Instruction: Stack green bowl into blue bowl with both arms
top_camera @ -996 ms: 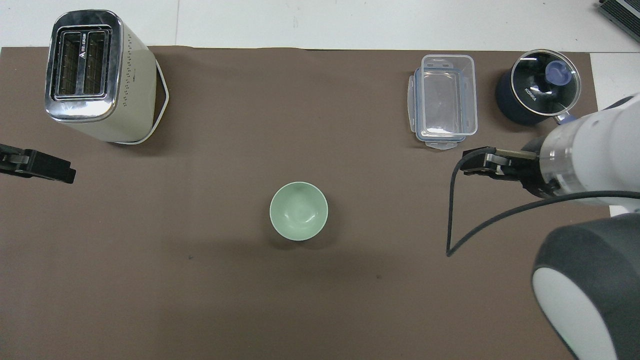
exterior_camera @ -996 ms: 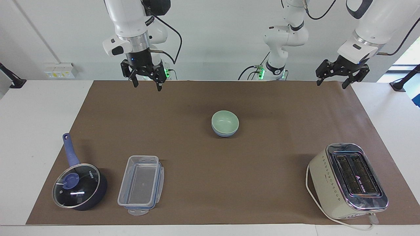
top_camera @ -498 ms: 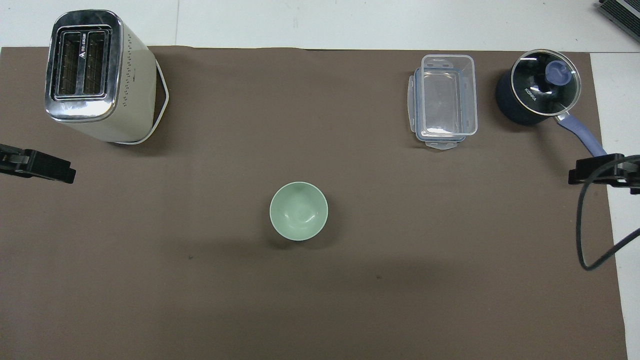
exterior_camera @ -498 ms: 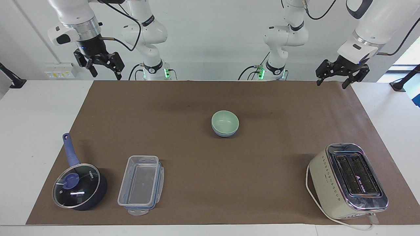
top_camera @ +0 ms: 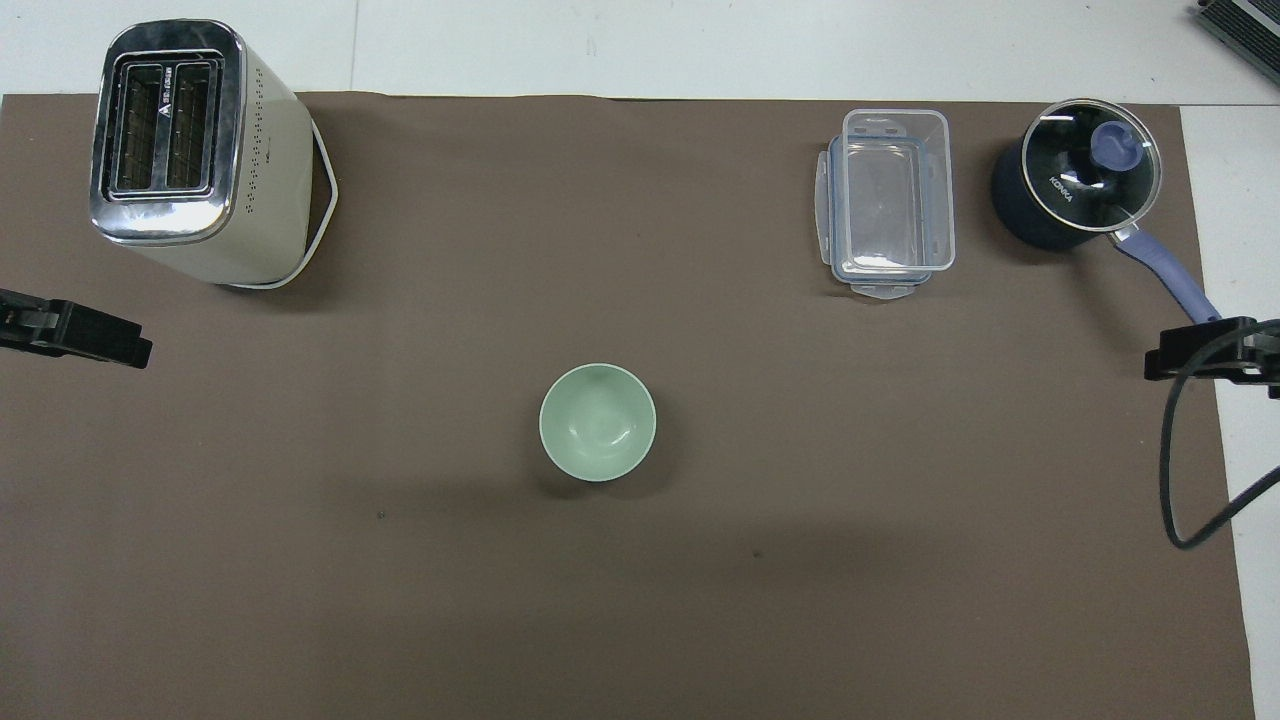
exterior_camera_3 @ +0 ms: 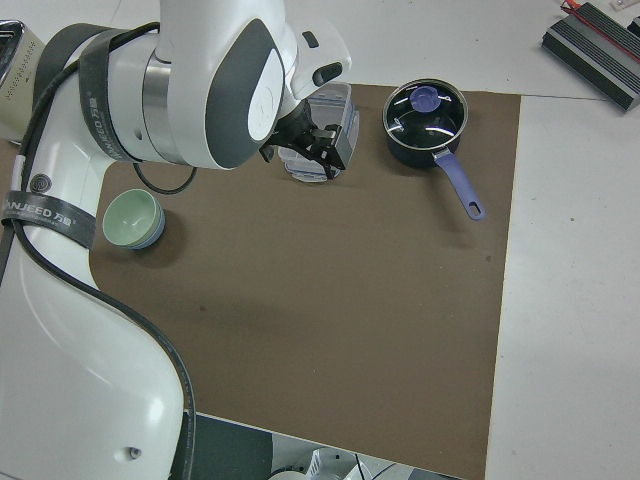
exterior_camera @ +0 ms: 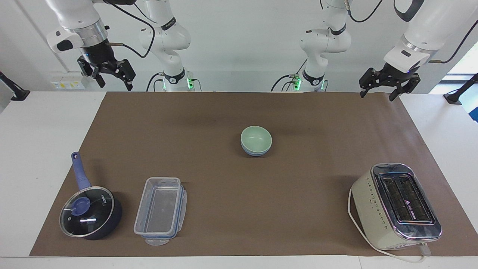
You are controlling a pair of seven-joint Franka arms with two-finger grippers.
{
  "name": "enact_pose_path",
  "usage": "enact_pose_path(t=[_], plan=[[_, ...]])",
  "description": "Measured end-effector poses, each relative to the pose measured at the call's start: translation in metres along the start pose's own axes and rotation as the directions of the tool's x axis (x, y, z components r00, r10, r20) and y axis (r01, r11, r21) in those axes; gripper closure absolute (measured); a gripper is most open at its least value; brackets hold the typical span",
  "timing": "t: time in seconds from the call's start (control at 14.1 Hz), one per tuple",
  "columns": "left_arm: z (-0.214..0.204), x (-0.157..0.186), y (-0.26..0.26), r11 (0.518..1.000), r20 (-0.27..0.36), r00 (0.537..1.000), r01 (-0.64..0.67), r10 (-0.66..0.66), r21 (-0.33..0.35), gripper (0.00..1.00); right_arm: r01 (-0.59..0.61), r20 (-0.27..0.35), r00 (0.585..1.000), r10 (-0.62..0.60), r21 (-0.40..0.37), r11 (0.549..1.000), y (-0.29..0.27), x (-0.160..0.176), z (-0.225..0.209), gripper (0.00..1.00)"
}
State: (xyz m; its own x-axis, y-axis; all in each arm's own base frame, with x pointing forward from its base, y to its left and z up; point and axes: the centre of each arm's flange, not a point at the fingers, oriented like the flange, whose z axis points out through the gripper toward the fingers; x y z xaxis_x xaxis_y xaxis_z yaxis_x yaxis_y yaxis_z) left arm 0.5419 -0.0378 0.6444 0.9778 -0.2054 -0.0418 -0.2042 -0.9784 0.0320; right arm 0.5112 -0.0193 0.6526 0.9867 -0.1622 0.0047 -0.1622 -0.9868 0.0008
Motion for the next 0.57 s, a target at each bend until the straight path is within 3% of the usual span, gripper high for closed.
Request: enact_pose_path(t=[0.21,0.57], plan=[[0.0000,-0.0001,-0.0009,1.000,0.000,1.000,0.002,-0.002,0.000,0.00,0.008,0.041,0.999,-0.008,-0.006,1.000,-0.0037,-0.0062,-0.0008,0.00],[-0.0001,-0.0006,-0.0042,1.000,0.000,1.000,0.008,-0.008,0.000,0.00,0.012,0.014,1.000,-0.012,-0.004,1.000,-0.0062,-0.0046,-0.0066,0.00]])
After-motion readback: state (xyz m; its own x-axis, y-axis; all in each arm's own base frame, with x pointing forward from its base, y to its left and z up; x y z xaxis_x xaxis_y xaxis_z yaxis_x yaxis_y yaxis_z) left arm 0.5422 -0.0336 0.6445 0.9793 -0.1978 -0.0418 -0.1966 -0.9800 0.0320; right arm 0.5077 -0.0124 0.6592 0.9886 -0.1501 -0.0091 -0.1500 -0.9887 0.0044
